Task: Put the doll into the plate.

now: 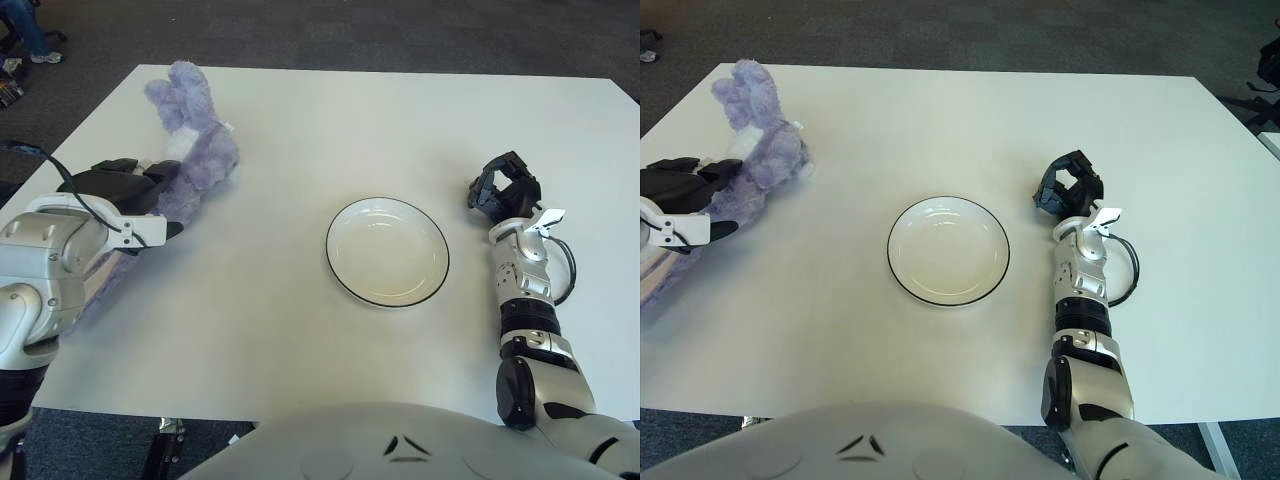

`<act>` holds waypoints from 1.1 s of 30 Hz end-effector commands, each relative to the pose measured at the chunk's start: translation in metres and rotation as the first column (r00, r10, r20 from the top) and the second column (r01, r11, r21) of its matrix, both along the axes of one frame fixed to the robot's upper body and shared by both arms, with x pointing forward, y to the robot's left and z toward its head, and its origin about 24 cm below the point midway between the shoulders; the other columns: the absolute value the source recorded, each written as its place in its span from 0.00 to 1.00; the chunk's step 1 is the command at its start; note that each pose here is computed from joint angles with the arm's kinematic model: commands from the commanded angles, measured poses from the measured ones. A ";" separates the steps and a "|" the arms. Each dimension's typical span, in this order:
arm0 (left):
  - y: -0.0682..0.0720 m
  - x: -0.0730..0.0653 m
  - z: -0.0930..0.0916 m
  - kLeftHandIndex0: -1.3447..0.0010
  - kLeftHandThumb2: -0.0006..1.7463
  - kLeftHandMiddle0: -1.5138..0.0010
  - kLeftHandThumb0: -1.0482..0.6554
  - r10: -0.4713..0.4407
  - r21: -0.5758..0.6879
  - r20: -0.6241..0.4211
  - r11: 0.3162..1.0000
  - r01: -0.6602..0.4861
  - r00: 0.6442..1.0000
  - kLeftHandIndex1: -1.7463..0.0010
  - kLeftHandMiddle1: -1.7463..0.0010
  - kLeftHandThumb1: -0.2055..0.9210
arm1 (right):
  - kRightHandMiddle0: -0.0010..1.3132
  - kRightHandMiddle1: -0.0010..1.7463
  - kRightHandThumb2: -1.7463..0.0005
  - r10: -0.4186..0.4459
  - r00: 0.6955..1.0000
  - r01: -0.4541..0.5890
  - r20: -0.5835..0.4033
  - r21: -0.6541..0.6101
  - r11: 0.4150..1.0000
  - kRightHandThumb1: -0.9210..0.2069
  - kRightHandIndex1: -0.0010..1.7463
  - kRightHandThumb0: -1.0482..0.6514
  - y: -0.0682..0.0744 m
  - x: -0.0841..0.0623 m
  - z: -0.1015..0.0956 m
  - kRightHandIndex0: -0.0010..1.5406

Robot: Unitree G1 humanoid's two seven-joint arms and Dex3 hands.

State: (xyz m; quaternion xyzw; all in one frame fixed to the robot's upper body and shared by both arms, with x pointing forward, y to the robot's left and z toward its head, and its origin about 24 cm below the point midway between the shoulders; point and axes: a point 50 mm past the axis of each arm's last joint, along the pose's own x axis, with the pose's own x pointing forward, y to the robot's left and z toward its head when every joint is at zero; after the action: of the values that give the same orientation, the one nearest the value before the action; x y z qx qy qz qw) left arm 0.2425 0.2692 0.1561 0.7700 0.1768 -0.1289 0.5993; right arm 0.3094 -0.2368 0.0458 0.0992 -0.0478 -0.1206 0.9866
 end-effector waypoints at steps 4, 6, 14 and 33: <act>0.012 0.009 -0.017 1.00 0.53 0.91 0.00 0.037 0.026 0.042 0.999 -0.038 0.998 1.00 0.98 1.00 | 0.45 1.00 0.28 0.002 0.993 0.004 -0.119 0.042 0.999 0.50 1.00 0.34 -0.001 -0.012 -0.026 0.79; 0.013 0.009 -0.019 1.00 0.52 0.91 0.00 0.043 0.027 0.066 0.999 -0.045 0.997 1.00 0.98 1.00 | 0.45 1.00 0.27 0.003 0.993 0.002 -0.119 0.042 0.999 0.50 1.00 0.34 -0.002 -0.013 -0.026 0.79; 0.015 0.013 -0.030 1.00 0.47 0.86 0.00 0.095 0.012 0.243 0.995 -0.101 0.966 1.00 0.96 1.00 | 0.45 1.00 0.27 0.016 0.993 -0.011 -0.118 0.045 0.999 0.50 1.00 0.34 -0.002 -0.013 -0.025 0.78; 0.015 0.035 -0.065 1.00 0.38 0.99 0.00 0.227 -0.036 0.461 0.971 -0.238 0.858 1.00 0.63 1.00 | 0.46 1.00 0.26 0.050 0.992 -0.044 -0.114 0.049 0.998 0.52 1.00 0.33 -0.004 -0.014 -0.023 0.79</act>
State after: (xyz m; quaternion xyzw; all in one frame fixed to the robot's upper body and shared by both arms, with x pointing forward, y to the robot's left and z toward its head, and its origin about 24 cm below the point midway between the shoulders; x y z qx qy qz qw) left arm 0.2762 0.2837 0.0990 0.7548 0.1155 0.1296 0.6326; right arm 0.3060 -0.2405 0.0471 0.0969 -0.0434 -0.0946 0.9898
